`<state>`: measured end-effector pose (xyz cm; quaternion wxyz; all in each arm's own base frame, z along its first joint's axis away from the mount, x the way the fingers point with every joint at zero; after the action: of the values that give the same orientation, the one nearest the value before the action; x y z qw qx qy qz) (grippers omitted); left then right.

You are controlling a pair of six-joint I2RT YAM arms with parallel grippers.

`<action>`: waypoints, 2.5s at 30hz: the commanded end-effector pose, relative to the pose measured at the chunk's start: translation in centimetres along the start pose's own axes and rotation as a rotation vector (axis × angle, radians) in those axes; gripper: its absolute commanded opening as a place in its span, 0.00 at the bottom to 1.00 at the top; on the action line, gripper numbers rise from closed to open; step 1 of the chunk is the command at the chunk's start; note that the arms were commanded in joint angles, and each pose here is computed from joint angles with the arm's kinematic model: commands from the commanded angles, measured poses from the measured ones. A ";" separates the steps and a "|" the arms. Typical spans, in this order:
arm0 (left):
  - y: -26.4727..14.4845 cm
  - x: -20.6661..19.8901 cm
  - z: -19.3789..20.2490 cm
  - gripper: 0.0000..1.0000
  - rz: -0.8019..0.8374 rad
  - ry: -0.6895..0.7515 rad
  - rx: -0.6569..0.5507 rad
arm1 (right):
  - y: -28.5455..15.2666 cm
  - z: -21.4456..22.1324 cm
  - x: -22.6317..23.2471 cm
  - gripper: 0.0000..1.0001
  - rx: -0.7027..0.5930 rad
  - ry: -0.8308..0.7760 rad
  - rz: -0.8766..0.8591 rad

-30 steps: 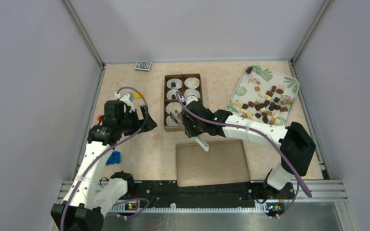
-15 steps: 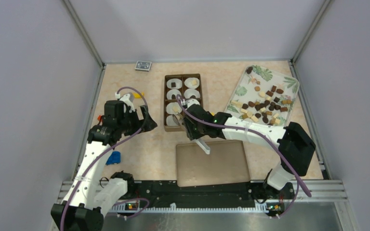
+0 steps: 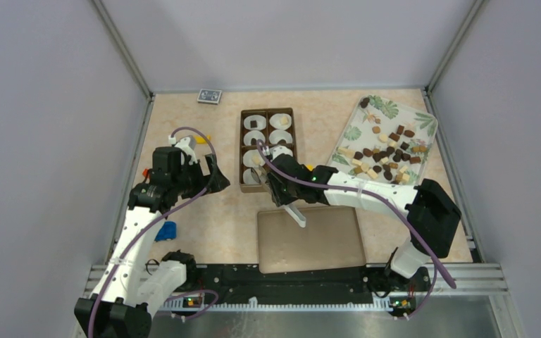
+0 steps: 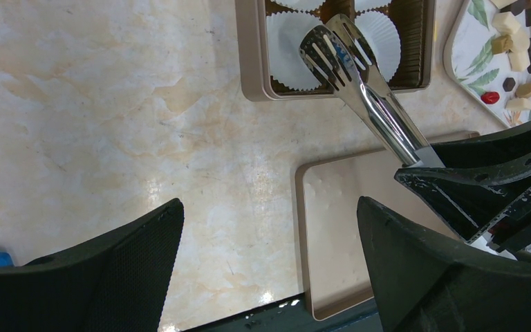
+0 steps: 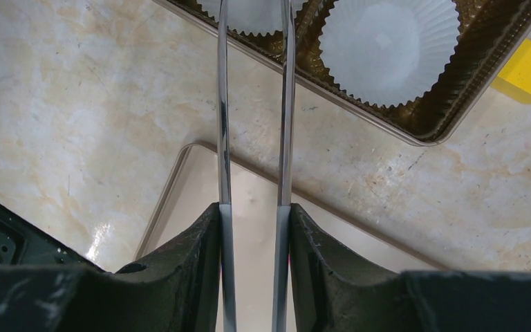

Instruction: Pack the chocolate

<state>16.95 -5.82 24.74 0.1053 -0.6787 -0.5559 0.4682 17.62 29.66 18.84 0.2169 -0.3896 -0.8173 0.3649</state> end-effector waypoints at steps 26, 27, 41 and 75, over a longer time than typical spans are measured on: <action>0.2 0.0 -0.2 0.99 0.021 0.021 -0.013 | 0.0 -0.3 1.1 0.40 -0.041 0.005 -0.008; 0.2 0.0 -0.2 0.99 0.021 0.020 -0.010 | 0.0 -0.3 1.1 0.40 -0.041 0.004 -0.008; -0.1 -0.4 -0.3 0.99 0.043 0.017 -0.020 | -6.3 -4.1 0.0 0.34 -0.265 0.012 0.034; 1.2 -0.4 -0.4 0.99 0.087 0.008 0.022 | -11.7 7.8 -17.1 0.36 -0.041 0.511 0.469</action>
<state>17.68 -6.45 24.35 0.1048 -0.6923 -0.5228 0.4863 16.78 7.33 20.22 0.3049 -0.6438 -0.6356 0.2977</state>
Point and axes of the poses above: each gripper's point midway between its finger pads, its own y axis out along the fingers, its own x axis along the line the jaws close on, z = x × y, the point moved 10 cm from there along -y, back along the fingers, and after that the axes turned 7 degrees about -y, right-handed, at the moved point
